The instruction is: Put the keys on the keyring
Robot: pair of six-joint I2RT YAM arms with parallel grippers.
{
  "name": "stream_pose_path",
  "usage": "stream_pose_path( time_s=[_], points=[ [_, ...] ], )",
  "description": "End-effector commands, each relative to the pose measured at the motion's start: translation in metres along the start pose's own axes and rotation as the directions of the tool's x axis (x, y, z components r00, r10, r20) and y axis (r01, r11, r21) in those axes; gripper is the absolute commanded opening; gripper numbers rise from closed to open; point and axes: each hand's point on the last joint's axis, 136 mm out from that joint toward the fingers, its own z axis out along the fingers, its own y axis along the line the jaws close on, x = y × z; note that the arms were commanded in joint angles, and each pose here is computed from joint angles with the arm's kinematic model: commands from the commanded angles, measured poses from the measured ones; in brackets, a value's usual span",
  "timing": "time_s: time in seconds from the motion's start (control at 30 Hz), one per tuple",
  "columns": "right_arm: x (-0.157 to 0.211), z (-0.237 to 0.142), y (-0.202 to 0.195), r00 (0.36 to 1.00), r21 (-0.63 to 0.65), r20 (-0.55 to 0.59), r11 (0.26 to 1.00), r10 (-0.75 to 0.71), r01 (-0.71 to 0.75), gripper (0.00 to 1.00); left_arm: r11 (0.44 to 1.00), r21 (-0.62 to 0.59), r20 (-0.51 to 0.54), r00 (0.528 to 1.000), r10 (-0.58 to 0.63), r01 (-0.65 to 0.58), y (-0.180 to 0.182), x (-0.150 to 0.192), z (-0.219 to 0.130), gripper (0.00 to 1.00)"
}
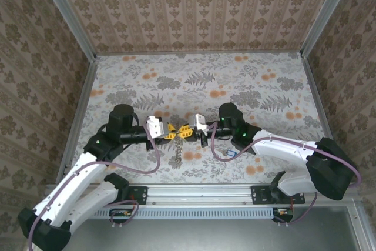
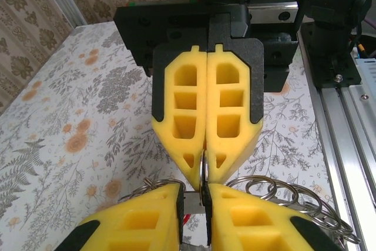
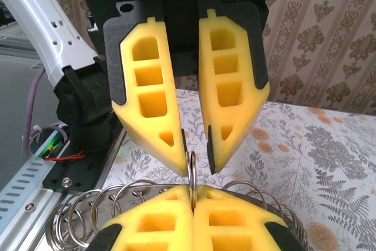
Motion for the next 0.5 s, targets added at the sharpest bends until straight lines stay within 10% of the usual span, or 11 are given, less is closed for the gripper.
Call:
stream_pose_path(
  time_s=[0.0, 0.3, 0.47],
  points=[
    [-0.034, -0.001, 0.001, 0.993, -0.014, 0.085, 0.997, -0.079, 0.080, 0.00, 0.999, 0.009, 0.039, 0.998, 0.043, -0.044, 0.001, -0.014, -0.002, 0.18],
    [-0.025, 0.002, -0.001, 0.996, 0.001, 0.042, 0.997, -0.079, 0.079, 0.02, 0.995, 0.002, 0.031, 0.994, 0.102, -0.102, 0.001, -0.015, -0.005, 0.00],
    [-0.009, -0.001, -0.004, 0.992, 0.028, -0.072, 0.994, -0.103, 0.105, 0.29, 0.987, -0.050, -0.017, 0.989, 0.150, -0.151, 0.007, -0.011, -0.009, 0.00]
  ],
)
